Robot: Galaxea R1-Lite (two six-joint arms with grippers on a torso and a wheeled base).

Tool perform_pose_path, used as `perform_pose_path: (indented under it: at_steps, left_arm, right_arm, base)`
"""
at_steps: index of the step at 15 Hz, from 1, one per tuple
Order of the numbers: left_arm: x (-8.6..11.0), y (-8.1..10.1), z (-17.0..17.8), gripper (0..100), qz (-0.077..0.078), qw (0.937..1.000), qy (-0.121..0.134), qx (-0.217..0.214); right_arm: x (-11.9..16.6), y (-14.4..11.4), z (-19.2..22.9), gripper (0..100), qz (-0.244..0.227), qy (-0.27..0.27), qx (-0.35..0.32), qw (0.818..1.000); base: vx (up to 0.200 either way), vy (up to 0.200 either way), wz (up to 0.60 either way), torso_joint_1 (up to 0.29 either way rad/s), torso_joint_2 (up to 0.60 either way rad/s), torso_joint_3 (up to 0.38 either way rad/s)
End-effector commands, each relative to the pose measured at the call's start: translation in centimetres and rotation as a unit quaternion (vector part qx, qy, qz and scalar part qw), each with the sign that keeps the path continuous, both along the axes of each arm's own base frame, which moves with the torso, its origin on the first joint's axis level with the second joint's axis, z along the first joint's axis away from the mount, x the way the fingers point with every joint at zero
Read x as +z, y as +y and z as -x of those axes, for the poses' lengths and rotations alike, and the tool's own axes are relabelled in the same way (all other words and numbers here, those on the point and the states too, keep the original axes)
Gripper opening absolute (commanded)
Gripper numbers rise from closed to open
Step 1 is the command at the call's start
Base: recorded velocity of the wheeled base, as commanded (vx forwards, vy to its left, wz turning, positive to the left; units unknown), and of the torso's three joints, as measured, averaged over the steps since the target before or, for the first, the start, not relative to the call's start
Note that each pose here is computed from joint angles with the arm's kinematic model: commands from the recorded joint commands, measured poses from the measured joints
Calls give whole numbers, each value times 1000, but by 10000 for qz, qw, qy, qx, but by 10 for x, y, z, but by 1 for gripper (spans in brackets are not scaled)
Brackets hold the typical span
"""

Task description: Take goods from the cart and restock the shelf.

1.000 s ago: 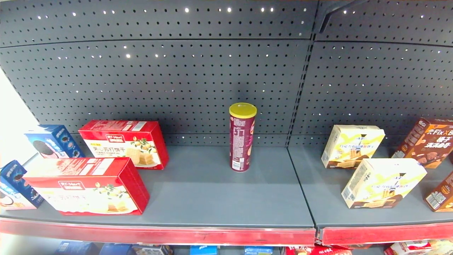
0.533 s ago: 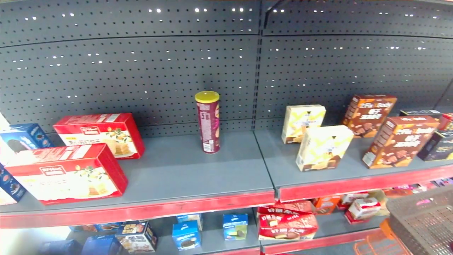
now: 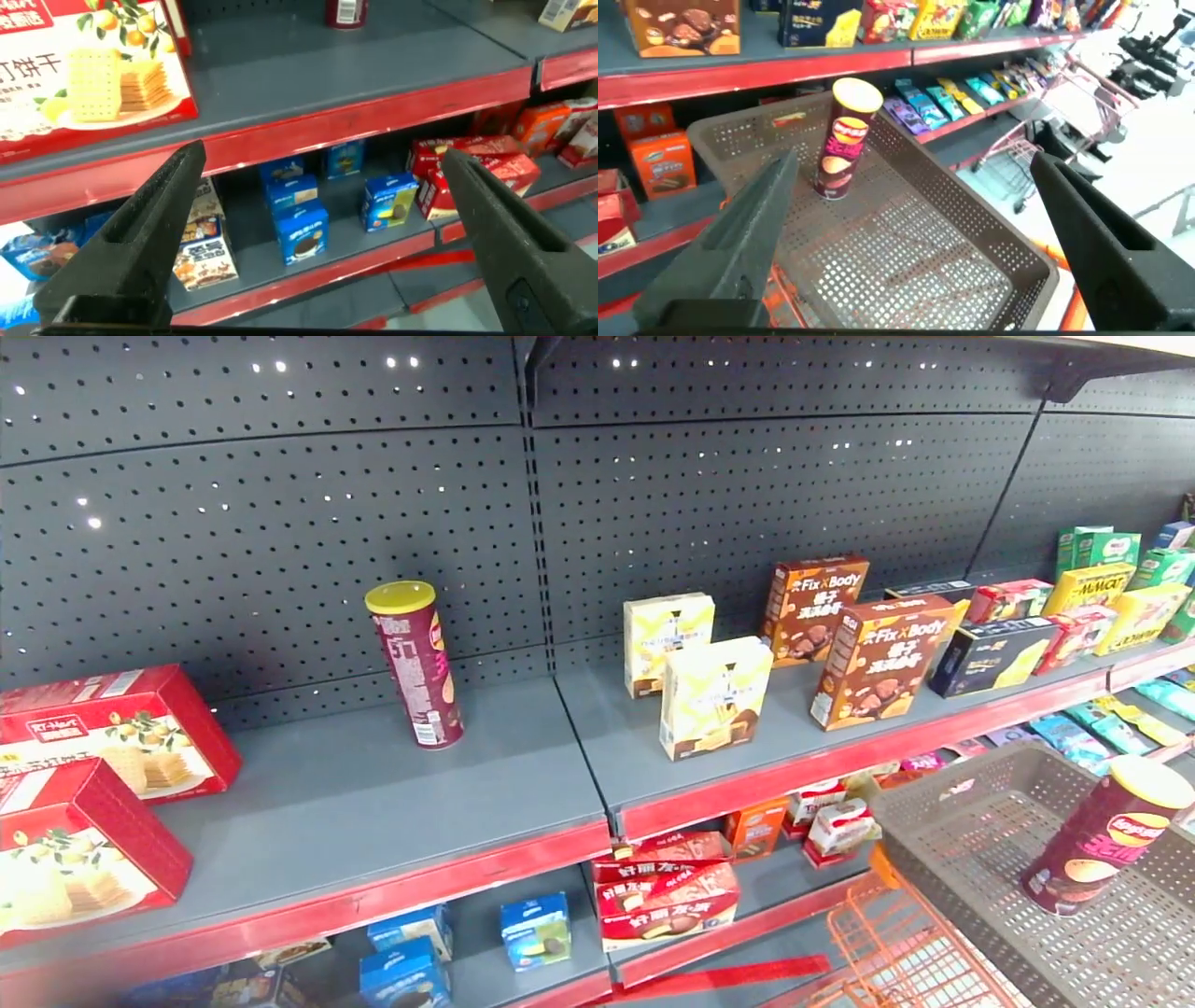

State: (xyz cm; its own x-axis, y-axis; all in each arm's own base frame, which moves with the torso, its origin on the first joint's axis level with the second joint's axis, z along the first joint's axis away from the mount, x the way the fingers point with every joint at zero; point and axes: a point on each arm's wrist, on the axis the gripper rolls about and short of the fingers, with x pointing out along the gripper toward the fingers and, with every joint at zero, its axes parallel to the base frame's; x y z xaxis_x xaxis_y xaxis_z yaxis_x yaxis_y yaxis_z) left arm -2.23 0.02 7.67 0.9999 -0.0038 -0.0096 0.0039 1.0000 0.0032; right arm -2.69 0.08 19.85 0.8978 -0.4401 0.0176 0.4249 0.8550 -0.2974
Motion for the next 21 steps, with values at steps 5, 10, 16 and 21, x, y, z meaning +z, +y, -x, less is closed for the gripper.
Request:
perform_pose_path:
  at_steps: [5,10,16,21]
  left_arm:
    - [0,0,0,100,1,10000,6,-4]
    - [0,0,0,100,1,10000,6,4]
    - [0,0,0,100,16,10000,14,4]
    - [0,0,0,100,16,10000,6,4]
  right_arm:
    - [0,0,0,100,14,22,0,10000]
    - [0,0,0,100,15,14,-23,10000]
    - [-2,0,1,100,43,-6,-15,10000]
    - [0,1,2,100,55,-25,-16,10000]
  base:
    - [0,0,-480,-1,-2,0]
    - [0,0,-360,4,4,0]
    - [0,33,0,0,0,1]
    - [0,120,0,0,2,2]
